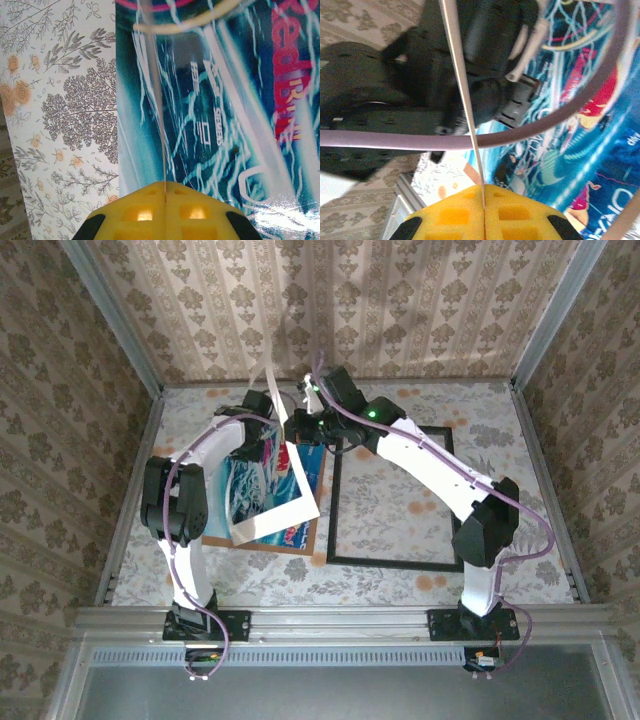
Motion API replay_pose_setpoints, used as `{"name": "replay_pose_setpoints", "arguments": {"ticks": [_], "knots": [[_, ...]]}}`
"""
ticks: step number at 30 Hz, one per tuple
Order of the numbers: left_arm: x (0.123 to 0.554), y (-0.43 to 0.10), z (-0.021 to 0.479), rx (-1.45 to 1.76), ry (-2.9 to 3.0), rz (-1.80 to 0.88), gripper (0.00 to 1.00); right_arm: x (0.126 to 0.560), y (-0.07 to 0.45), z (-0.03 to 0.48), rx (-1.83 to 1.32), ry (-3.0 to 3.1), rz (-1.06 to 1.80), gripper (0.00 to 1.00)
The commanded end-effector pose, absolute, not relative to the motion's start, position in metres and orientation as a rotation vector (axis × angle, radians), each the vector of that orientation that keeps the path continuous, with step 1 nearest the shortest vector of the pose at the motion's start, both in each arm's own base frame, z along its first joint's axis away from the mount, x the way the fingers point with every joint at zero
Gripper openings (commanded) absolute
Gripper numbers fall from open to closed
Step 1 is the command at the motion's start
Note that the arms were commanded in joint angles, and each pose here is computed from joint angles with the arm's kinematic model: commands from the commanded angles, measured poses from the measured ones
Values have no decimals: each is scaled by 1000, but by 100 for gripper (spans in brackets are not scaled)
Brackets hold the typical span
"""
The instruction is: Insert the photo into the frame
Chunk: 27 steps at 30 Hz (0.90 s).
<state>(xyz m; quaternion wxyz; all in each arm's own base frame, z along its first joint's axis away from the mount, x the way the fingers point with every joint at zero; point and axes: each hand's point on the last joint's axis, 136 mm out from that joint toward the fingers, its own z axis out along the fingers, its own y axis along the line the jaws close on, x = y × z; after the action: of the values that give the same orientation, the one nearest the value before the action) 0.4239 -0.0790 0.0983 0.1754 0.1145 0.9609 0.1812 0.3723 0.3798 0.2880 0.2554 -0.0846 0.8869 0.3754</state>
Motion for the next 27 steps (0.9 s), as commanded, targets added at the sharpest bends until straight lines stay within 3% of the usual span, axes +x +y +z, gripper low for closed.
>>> {"name": "replay_pose_setpoints", "arguments": {"ticks": [1,4,17,27], "knots": [[426,-80,107,345,2702,538,0,375,367,280,-188,2417,990,5],[426,-81,109,342,2700,524,4,379,357,273,-157,2425,981,4],[417,-113,126,335,2665,189,47,402,298,252,-15,2424,970,2],[411,-140,179,267,2493,-214,59,376,231,271,-31,2433,1004,2]]}}
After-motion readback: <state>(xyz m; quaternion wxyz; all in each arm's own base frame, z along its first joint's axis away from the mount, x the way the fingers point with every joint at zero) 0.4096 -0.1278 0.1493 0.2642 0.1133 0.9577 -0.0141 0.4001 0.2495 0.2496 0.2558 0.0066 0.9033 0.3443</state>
